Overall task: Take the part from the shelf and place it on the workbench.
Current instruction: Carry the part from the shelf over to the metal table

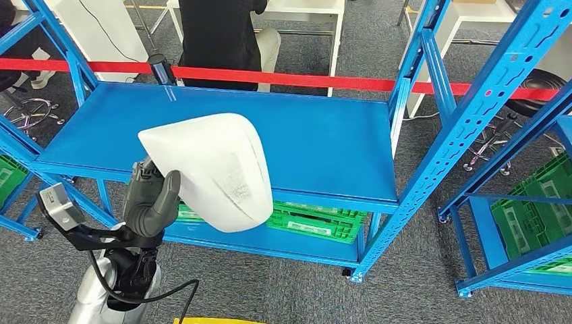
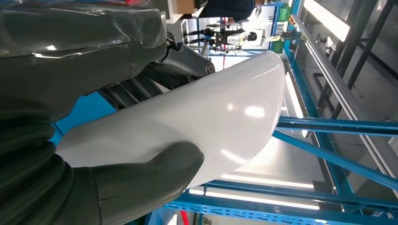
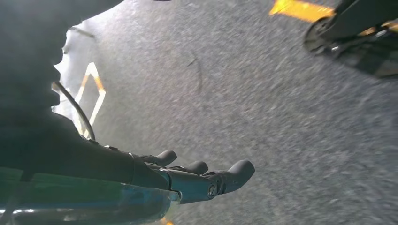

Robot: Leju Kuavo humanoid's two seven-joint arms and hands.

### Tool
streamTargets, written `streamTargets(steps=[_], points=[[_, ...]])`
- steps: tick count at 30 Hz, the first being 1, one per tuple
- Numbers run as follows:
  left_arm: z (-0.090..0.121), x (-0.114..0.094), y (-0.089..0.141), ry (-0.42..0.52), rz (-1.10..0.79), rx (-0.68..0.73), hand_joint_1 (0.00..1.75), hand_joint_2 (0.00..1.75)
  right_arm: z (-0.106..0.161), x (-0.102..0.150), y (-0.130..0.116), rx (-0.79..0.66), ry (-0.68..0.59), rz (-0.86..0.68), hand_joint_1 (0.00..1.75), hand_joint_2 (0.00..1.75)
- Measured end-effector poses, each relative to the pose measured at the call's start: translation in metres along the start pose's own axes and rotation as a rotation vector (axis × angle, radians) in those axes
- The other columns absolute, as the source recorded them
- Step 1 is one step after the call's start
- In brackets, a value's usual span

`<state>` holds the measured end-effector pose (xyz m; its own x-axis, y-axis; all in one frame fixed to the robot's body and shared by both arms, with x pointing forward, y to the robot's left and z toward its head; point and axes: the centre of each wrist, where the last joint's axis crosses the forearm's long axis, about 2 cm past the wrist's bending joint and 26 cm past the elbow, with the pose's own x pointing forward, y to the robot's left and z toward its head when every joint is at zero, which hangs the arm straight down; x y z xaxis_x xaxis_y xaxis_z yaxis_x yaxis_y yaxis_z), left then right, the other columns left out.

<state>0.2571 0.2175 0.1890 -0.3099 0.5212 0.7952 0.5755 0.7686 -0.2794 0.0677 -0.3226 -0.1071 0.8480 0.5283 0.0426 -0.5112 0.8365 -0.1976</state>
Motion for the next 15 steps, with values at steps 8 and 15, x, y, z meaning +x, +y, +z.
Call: streamTargets(steps=[8,15], points=[[-0.0019,-0.0002,0.0000,0.002,-0.002,-0.010,1.75,1.75,0.0002,-0.0009,0.0033,0.010,-0.012,-0.025,0.00,1.75],[-0.0041,0.0008,0.0015,0.006,-0.010,-0.015,1.75,1.75,0.0005,0.0015,0.0059,0.024,-0.041,-0.033,0.00,1.75]])
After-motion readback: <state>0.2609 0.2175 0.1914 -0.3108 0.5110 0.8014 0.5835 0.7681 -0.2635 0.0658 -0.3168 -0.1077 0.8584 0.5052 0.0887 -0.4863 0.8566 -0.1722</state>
